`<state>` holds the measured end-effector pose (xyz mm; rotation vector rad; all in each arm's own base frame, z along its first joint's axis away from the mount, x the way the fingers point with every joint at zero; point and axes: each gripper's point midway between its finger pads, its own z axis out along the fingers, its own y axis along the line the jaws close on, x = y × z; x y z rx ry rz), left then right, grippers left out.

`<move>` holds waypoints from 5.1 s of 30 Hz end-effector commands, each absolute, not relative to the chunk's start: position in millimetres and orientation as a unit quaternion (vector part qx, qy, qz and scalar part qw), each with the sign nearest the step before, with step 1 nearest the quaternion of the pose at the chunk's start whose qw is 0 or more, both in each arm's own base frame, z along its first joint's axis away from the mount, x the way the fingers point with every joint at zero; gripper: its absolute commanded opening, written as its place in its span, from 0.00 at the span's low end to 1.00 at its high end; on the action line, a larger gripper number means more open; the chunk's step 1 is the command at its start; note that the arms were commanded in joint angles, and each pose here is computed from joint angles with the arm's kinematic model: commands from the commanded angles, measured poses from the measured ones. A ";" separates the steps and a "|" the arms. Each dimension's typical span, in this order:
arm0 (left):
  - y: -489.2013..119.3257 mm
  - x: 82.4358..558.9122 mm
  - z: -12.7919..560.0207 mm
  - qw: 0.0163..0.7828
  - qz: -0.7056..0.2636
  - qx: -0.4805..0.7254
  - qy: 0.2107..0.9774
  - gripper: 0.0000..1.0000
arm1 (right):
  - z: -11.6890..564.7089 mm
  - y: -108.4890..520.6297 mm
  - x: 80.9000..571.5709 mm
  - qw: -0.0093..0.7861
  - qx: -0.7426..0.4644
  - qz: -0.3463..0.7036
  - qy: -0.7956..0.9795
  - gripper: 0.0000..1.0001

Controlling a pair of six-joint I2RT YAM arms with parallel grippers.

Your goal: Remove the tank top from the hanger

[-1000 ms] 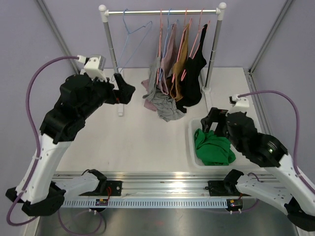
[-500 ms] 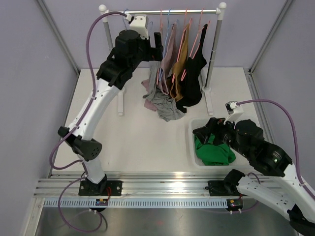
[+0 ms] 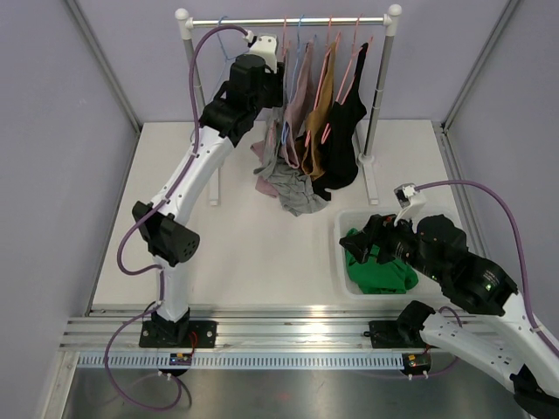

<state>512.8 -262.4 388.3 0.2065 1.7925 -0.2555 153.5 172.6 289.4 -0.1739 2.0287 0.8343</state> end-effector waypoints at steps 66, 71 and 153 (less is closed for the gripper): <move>-150.9 123.9 520.6 0.628 -0.387 0.207 0.643 0.00 | 368.7 269.3 169.4 0.456 -0.190 0.486 0.721 0.99; -168.1 136.6 436.0 0.548 -0.404 0.194 0.706 0.00 | 356.2 297.8 184.5 0.437 -0.182 0.517 0.713 0.99; -113.8 203.4 541.2 0.849 -0.366 -0.004 0.382 0.00 | 418.2 260.8 88.5 0.399 -0.361 0.573 0.619 0.00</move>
